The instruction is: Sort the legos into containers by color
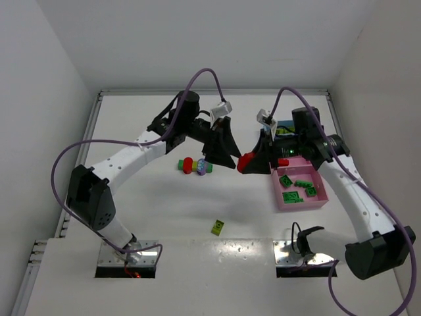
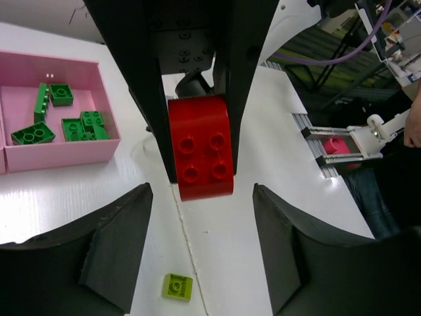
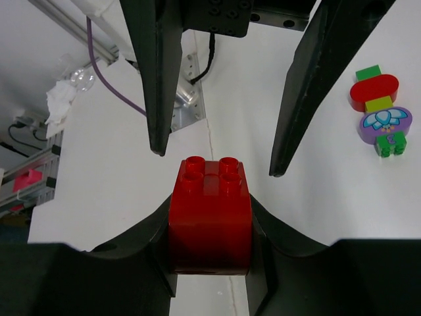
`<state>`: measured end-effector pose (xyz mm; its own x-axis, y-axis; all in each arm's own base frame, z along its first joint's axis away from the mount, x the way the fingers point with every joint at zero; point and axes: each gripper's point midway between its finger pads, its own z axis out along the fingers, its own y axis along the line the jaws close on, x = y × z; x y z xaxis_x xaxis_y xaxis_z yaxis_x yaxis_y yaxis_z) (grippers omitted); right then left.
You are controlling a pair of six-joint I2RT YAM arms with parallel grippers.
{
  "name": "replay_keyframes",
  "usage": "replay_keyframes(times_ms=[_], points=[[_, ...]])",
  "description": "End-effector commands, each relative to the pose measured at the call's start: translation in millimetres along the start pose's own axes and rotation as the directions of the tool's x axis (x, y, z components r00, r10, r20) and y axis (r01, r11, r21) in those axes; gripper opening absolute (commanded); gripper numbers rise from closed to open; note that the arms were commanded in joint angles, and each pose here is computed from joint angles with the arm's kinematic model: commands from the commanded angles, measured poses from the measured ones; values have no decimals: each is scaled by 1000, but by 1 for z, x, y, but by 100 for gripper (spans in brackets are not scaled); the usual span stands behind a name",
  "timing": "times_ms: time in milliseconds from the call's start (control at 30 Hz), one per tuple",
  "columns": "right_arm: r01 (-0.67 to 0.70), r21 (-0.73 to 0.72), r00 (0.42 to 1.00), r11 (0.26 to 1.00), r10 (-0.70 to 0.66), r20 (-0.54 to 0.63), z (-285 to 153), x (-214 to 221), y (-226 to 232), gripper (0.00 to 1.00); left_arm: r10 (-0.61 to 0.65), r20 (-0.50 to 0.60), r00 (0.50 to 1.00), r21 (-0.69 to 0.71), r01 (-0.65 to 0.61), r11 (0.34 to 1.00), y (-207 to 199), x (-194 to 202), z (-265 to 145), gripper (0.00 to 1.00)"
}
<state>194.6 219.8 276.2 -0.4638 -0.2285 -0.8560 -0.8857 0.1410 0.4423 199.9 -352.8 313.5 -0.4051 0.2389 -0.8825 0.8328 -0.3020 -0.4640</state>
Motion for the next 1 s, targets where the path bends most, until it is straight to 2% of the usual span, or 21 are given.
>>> replay_keyframes(times_ms=[0,133,767,900,933,967], points=[[103,11,995,995,-103,11,4,-15,-3,0,66,8,998,28,-67,997,-10,-18,7,67],[96,22,995,995,-96,-3,6,-12,-7,0,66,8,998,28,-67,997,-7,-19,8,63],[89,75,996,993,-89,-1,9,-18,-24,0,51,-10,999,61,-50,997,-12,-11,17,59],[78,76,997,994,-79,5,9,-20,-23,0,43,-10,999,36,-42,998,-5,-9,22,51],[78,76,997,994,-79,5,9,-20,-23,0,34,-13,999,35,-33,999,-2,-7,22,48],[77,77,997,994,-78,9,9,-21,-24,0,34,-13,999,35,-33,999,-2,-7,22,40]])
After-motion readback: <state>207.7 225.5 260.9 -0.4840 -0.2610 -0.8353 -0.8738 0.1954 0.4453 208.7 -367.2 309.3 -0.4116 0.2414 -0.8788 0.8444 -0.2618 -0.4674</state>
